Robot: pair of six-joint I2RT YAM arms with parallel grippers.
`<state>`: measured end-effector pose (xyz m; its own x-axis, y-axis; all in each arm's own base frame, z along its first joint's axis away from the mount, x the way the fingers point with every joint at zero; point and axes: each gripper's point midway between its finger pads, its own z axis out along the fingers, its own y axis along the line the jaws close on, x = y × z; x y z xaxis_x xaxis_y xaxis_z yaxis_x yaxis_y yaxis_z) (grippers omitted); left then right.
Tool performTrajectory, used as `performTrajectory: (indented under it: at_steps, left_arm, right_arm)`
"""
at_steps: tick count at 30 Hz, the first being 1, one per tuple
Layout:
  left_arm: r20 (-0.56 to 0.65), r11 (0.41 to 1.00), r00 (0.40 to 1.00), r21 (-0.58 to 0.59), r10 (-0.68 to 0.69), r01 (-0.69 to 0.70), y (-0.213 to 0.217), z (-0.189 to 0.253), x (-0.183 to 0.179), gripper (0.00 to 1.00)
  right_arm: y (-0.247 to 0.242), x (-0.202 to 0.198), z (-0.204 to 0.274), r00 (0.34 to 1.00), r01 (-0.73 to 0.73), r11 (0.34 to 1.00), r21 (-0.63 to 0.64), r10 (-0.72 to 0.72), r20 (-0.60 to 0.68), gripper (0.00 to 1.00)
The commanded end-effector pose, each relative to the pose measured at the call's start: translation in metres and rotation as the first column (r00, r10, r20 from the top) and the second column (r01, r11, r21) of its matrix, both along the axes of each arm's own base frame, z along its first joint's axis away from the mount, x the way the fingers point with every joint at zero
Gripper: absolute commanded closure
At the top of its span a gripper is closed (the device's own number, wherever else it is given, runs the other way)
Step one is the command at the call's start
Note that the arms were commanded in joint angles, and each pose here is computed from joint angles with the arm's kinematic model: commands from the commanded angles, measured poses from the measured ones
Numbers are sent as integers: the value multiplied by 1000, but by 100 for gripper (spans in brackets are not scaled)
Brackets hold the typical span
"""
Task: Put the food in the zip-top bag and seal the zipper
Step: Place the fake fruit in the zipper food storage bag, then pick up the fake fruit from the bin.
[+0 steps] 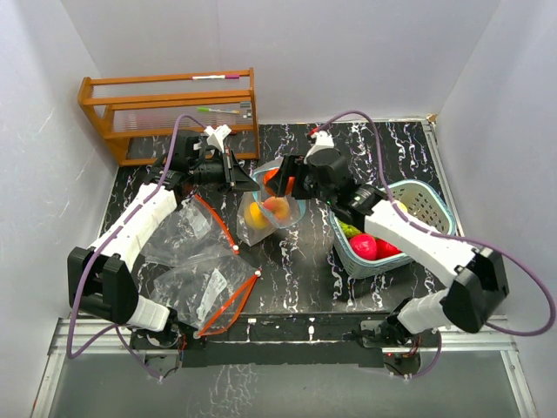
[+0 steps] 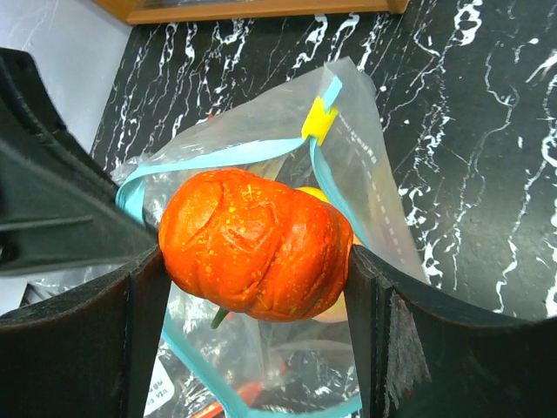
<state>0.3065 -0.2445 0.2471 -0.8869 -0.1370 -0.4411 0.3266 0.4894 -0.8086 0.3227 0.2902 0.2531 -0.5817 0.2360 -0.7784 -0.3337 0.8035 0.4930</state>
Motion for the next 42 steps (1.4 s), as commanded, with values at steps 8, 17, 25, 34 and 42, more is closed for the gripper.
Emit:
performTrajectory:
  at_steps: [8, 17, 25, 34, 42]
  left_arm:
    - [77, 1000, 997, -29, -5, 7, 3, 31, -9, 100]
    - [69, 1000, 998, -30, -4, 6, 2, 27, -6, 100]
    - [80, 1000, 997, -25, -13, 15, 3, 30, -9, 100]
    - [78, 999, 997, -27, -20, 22, 2, 27, -9, 100]
    - [73, 999, 997, -27, -25, 27, 2, 25, -11, 100]
  right_arm:
    - [14, 7, 30, 997, -20, 998, 64, 15, 73, 2]
    - [-28, -9, 64, 991, 83, 996, 20, -85, 106, 2]
    - [-193, -46, 28, 775, 621, 735, -270, -628, 72, 2]
    - [-280, -54, -44, 659, 659, 594, -462, -752, -27, 2]
    - [-309, -31, -86, 611, 663, 549, -509, -790, -56, 2]
